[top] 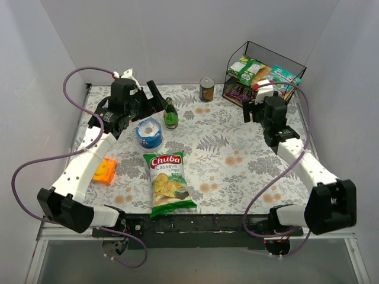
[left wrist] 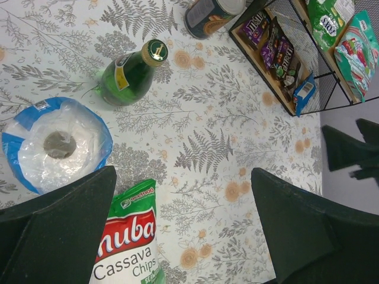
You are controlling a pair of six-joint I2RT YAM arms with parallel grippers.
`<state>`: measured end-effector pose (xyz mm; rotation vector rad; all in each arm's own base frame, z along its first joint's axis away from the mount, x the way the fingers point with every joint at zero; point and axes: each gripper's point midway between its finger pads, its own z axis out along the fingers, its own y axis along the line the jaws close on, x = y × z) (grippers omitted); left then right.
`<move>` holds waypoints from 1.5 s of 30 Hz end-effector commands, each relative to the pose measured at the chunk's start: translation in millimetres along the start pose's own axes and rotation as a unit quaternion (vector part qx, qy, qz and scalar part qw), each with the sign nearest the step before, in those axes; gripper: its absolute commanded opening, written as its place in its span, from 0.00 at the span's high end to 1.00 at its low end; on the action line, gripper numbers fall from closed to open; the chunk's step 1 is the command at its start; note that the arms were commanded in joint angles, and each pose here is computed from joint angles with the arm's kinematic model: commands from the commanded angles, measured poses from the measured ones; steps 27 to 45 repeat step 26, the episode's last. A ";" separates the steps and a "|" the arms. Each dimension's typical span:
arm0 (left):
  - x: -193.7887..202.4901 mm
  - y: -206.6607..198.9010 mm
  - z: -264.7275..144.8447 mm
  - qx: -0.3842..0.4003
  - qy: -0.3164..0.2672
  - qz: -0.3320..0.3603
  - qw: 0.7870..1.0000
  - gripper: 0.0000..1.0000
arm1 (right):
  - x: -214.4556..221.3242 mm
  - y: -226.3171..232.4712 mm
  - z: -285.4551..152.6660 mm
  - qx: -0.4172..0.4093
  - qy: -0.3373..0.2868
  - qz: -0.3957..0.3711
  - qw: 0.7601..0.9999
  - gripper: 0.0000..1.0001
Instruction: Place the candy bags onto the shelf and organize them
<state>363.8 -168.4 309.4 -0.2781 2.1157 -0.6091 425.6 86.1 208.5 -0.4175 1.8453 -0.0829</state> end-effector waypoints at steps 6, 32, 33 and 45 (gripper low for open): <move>-10.6 18.3 -26.5 -0.035 -0.057 0.005 0.998 0.02 | -8.6 -29.0 -88.6 0.118 0.044 0.290 0.949 0.11; -7.0 39.8 -41.9 -0.069 -0.081 0.015 0.994 0.02 | 33.5 -29.7 -160.6 0.150 0.062 0.337 0.927 0.10; -7.0 39.8 -41.9 -0.069 -0.081 0.015 0.994 0.02 | 33.5 -29.7 -160.6 0.150 0.062 0.337 0.927 0.10; -7.0 39.8 -41.9 -0.069 -0.081 0.015 0.994 0.02 | 33.5 -29.7 -160.6 0.150 0.062 0.337 0.927 0.10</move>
